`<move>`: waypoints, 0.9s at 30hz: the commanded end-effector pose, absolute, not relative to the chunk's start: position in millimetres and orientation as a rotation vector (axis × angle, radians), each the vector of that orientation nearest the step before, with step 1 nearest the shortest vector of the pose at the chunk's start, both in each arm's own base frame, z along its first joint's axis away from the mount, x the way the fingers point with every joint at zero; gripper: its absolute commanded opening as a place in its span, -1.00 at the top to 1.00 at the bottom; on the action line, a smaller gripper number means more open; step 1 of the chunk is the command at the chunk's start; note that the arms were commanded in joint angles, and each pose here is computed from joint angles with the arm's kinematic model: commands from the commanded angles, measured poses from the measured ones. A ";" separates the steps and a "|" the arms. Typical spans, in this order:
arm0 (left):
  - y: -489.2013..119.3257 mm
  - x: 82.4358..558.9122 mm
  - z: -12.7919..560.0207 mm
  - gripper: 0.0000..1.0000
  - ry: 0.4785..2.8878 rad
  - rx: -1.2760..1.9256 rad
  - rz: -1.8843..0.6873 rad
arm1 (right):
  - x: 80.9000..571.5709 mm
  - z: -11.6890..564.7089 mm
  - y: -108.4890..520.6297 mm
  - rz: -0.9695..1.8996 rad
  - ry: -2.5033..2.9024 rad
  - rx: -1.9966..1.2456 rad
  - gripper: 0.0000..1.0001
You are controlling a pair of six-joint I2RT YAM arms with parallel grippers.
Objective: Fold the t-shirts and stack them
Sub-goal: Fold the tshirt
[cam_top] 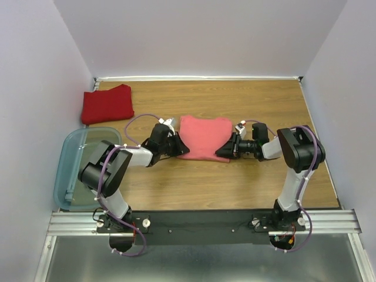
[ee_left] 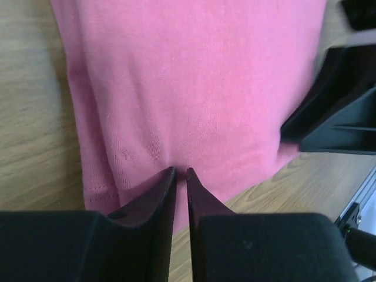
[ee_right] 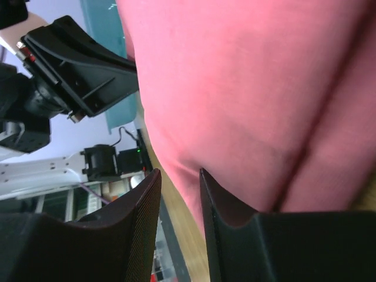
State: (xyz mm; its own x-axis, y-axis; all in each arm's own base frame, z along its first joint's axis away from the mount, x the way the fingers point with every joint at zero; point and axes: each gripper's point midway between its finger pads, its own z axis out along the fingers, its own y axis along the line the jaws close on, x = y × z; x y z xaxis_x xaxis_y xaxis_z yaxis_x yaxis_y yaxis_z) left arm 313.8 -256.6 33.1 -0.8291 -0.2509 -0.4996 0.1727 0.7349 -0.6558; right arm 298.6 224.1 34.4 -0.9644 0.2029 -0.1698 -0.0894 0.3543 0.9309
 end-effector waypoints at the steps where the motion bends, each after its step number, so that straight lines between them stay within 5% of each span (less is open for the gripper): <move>1: -240.8 316.5 23.3 0.60 2.347 -0.140 -0.942 | 297.4 -4.9 197.4 1.558 2.412 0.212 0.19; 10: -223.7 308.7 65.1 0.52 2.238 -0.209 -1.005 | 310.3 30.9 186.6 1.513 2.316 0.182 0.19; 15: -207.6 313.7 119.4 0.10 2.135 -0.187 -0.912 | 322.0 64.2 196.5 1.294 2.341 -0.050 0.17; 22: -111.4 340.6 217.9 -0.38 1.938 -0.276 -0.395 | 317.4 98.0 242.8 0.861 2.375 -0.286 0.03; 27: -64.5 342.6 233.7 -0.59 1.924 -0.265 -0.139 | 318.2 94.3 275.9 0.574 2.401 -0.408 -0.03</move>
State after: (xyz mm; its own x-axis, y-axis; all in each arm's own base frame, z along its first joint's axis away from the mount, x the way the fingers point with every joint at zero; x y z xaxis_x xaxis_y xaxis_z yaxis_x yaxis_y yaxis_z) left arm 353.9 -117.7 268.9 -0.2877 -0.4134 -0.8639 0.0776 0.8890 -0.4513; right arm 312.6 288.1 128.2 -0.7649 -0.0257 -0.6436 -0.4876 0.6761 0.5525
